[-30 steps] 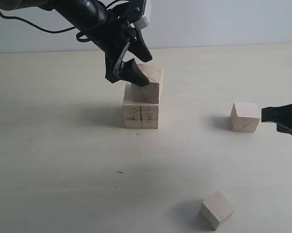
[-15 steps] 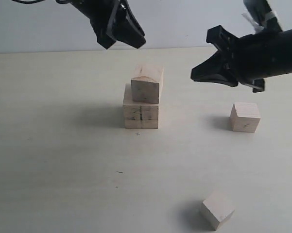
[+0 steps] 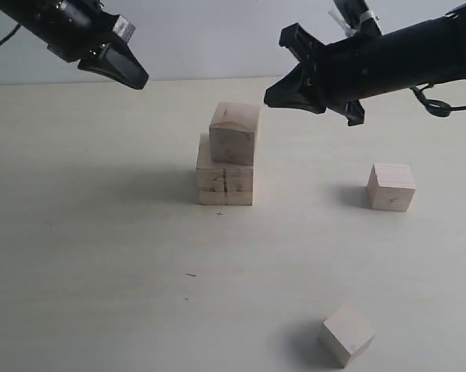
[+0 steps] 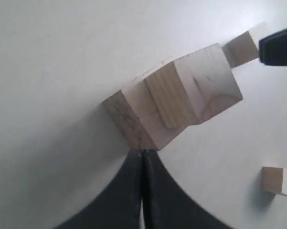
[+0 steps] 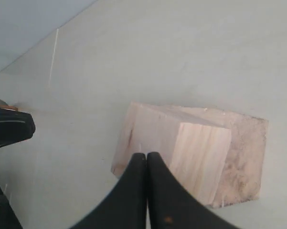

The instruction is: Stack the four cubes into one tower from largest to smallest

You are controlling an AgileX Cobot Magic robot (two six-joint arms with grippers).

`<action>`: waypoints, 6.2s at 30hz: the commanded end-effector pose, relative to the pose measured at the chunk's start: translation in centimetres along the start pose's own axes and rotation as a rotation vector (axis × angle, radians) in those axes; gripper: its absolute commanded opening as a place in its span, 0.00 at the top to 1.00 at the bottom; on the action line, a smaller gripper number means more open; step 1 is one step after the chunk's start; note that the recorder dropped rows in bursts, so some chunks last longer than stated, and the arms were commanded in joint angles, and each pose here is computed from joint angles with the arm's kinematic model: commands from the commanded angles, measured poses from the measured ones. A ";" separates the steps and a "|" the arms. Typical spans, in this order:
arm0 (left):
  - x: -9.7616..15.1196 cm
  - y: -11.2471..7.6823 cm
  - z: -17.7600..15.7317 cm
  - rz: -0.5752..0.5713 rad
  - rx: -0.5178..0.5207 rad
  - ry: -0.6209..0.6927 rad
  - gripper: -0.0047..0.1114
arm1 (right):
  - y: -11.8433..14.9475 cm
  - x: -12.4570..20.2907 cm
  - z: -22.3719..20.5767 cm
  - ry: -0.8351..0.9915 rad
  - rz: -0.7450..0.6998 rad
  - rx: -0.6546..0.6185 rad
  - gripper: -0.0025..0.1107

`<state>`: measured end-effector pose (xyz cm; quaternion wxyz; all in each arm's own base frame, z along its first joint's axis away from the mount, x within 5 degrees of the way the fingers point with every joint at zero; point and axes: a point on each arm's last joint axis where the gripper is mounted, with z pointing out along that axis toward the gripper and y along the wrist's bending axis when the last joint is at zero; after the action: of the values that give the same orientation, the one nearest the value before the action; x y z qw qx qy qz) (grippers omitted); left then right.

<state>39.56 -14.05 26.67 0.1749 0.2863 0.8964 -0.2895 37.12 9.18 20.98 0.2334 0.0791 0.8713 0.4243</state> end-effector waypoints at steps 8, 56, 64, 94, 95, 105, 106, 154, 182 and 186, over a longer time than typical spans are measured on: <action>3.4 0.8 5.1 -0.084 0.169 -0.248 0.96 | -1.6 0.4 2.3 0.006 0.080 0.075 0.98; 4.6 1.1 8.2 -0.188 0.401 -0.194 0.96 | 0.5 -0.4 3.6 -0.059 0.019 0.060 0.98; 4.6 1.2 8.2 -0.182 0.391 -0.199 0.96 | 0.8 -1.3 3.5 -0.104 -0.001 0.075 0.98; 9.9 3.0 -15.2 -0.428 -0.731 -0.946 0.96 | -3.7 -2.4 -10.4 0.136 -0.361 1.027 0.98; 10.9 2.2 -15.4 -0.423 -0.756 -0.961 0.96 | -3.3 -2.0 -9.8 0.169 -0.354 0.938 0.98; 23.0 -12.8 -21.8 -0.078 -0.809 -1.363 0.96 | -2.8 -2.1 -8.9 0.171 -0.414 0.821 0.93; 23.5 -13.2 -21.7 -0.068 -0.804 -1.374 0.96 | -2.9 -2.1 -8.8 0.173 -0.414 0.821 0.92; 33.5 -11.1 -11.2 0.054 -0.809 -1.206 0.96 | -4.4 5.8 -14.7 -0.572 -0.492 0.716 0.86; 34.9 -9.2 -7.9 0.172 -0.894 -0.956 0.96 | -6.1 1.4 -9.4 0.041 -0.294 0.670 0.42; 35.1 -9.3 -7.3 0.176 -0.846 -0.901 0.96 | -7.6 1.5 -8.2 0.086 -0.259 0.679 0.39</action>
<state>5.71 -0.94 19.81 0.6740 0.0945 0.7322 0.0259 31.85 -0.66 19.84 0.2159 0.0205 0.9728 0.0811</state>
